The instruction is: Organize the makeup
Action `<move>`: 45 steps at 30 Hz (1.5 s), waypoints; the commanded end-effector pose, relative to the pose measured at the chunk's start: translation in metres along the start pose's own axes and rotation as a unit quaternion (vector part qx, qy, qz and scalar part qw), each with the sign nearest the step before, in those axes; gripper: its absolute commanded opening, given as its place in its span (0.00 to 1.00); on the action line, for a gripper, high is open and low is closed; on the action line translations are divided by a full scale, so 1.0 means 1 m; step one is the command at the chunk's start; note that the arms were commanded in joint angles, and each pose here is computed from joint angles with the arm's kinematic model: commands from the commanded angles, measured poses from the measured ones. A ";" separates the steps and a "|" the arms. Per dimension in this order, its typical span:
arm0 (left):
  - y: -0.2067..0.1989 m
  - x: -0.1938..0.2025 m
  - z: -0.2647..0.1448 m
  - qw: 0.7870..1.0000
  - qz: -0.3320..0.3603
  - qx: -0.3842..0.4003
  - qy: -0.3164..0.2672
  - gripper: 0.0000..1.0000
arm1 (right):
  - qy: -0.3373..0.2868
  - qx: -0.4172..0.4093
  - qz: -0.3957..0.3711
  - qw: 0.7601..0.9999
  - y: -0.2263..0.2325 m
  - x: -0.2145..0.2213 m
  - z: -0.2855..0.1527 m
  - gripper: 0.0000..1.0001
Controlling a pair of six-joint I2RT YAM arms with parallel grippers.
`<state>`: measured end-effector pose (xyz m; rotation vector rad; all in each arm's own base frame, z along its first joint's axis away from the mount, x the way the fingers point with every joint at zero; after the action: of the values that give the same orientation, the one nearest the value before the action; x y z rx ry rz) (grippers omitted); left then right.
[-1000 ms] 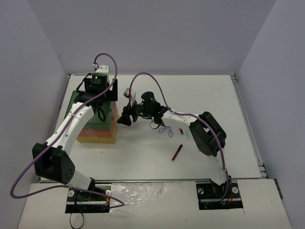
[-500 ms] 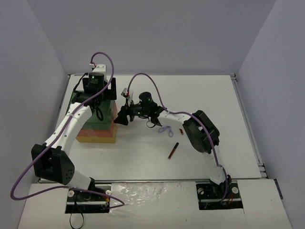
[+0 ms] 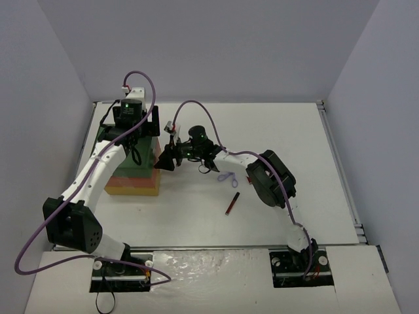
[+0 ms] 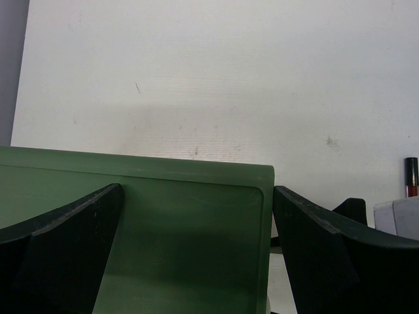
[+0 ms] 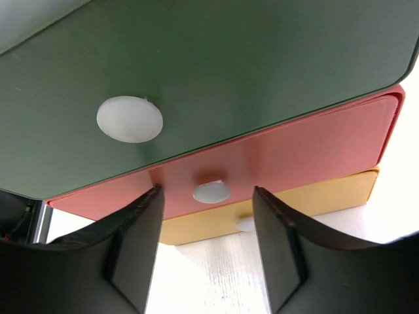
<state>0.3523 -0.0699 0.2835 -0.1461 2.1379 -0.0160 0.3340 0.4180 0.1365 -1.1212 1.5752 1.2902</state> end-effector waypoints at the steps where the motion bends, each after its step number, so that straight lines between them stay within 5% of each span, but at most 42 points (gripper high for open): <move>1: 0.003 -0.002 -0.005 1.000 -0.027 0.004 -0.003 0.93 | -0.059 -0.032 -0.058 0.996 0.008 -0.044 0.005 0.49; 10: 0.005 -0.001 -0.005 1.000 -0.027 0.003 -0.001 0.93 | -0.061 -0.035 -0.060 0.996 0.008 -0.046 -0.002 0.15; 18: 0.007 0.000 -0.004 1.000 -0.028 0.001 0.002 0.93 | -0.063 -0.017 -0.057 0.996 0.003 -0.046 -0.034 0.02; 45: 0.008 0.000 -0.004 1.000 -0.022 0.004 0.000 0.93 | -0.025 0.043 -0.046 0.998 0.003 -0.035 -0.114 0.08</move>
<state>0.3523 -0.0673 0.2839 -0.1527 2.1291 -0.0356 0.3344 0.3159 0.1448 -1.0668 1.6704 1.2128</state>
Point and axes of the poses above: each gripper's point midway between its finger pads, its own z axis out along the fingers, its own y axis along the line the jaws close on, x = y × z, the point moved 8 cm from there along -z, back along the fingers, and after that the axes turned 6 degrees about -z, right-handed, at the moved point
